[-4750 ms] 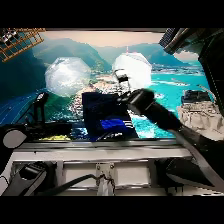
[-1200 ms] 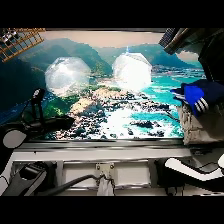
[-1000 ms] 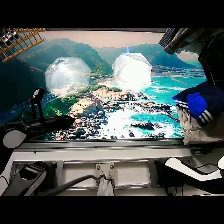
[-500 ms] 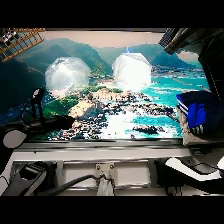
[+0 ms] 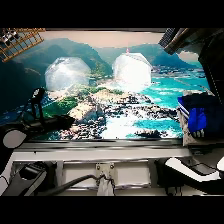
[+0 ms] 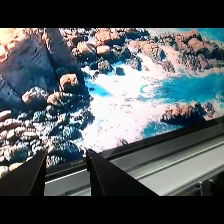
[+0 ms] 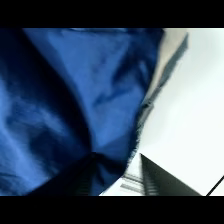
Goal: Fold the clothes and pants, and hang the long-sleeved shirts on hangers.
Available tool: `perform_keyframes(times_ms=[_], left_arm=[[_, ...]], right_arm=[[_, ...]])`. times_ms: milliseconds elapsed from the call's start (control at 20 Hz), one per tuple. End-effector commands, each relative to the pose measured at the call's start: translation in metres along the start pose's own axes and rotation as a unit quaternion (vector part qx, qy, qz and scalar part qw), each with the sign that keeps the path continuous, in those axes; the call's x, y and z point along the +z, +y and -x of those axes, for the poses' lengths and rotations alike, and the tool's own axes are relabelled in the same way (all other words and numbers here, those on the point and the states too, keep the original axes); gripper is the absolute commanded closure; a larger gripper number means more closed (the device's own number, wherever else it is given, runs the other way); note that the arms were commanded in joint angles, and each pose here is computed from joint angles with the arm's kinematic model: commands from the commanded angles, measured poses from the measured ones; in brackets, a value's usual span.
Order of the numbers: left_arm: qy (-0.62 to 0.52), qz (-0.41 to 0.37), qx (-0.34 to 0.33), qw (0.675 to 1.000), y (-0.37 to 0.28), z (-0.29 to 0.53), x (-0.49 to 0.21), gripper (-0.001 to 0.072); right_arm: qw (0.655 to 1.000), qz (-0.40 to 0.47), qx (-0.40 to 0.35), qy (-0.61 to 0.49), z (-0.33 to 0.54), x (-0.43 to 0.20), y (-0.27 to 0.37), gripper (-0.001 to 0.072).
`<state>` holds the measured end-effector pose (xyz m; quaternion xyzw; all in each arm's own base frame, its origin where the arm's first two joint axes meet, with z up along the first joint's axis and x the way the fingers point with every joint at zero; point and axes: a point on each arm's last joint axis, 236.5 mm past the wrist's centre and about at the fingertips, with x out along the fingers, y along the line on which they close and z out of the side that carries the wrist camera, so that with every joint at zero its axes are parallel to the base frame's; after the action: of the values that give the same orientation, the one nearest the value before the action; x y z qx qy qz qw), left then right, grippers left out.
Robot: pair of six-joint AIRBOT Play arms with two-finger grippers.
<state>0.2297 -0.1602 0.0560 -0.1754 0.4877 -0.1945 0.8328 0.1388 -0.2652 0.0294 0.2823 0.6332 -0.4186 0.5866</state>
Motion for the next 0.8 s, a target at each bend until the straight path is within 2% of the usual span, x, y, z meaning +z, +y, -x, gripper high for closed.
perform_keyframes(times_ms=[0, 100, 250, 300, 350, 400, 450, 550, 750], left_arm=[[-0.006, -0.004, 0.001, 1.0, 0.0, 0.0, 0.003, 0.0427], [-0.029, -0.042, -0.004, 0.999, -0.002, 0.0, 0.014, 0.0408], [-0.085, -0.065, -0.011, 0.994, -0.008, 0.004, 0.04, 0.0408], [-0.104, -0.073, -0.013, 0.992, -0.01, 0.006, 0.049, 0.0407], [-0.13, -0.088, -0.015, 0.987, -0.014, 0.01, 0.062, 0.0406], [-0.153, -0.108, -0.016, 0.982, -0.017, 0.014, 0.073, 0.0369], [-0.173, -0.12, -0.017, 0.978, -0.021, 0.018, 0.084, 0.0308], [-0.198, -0.135, -0.018, 0.971, -0.031, 0.026, 0.106, 0.0306], [-0.23, -0.185, -0.012, 0.955, -0.048, 0.039, 0.141, 0.0307]], right_arm=[[0.997, -0.032, 0.029, -0.062, 0.021, 0.015, 0.008, 0.0206], [0.985, -0.04, 0.102, -0.134, 0.054, 0.04, 0.044, 0.0207], [0.937, 0.013, 0.259, -0.234, 0.138, 0.059, 0.146, 0.0211], [0.913, 0.067, 0.316, -0.25, 0.168, 0.047, 0.191, 0.0219], [0.884, 0.133, 0.366, -0.259, 0.193, 0.025, 0.234, 0.0258], [0.847, 0.216, 0.409, -0.262, 0.214, -0.009, 0.276, 0.0273], [0.814, 0.291, 0.431, -0.259, 0.227, -0.045, 0.306, 0.0273], [0.765, 0.401, 0.437, -0.25, 0.235, -0.113, 0.346, 0.0274], [0.703, 0.535, 0.407, -0.233, 0.229, -0.211, 0.374, 0.0274]])
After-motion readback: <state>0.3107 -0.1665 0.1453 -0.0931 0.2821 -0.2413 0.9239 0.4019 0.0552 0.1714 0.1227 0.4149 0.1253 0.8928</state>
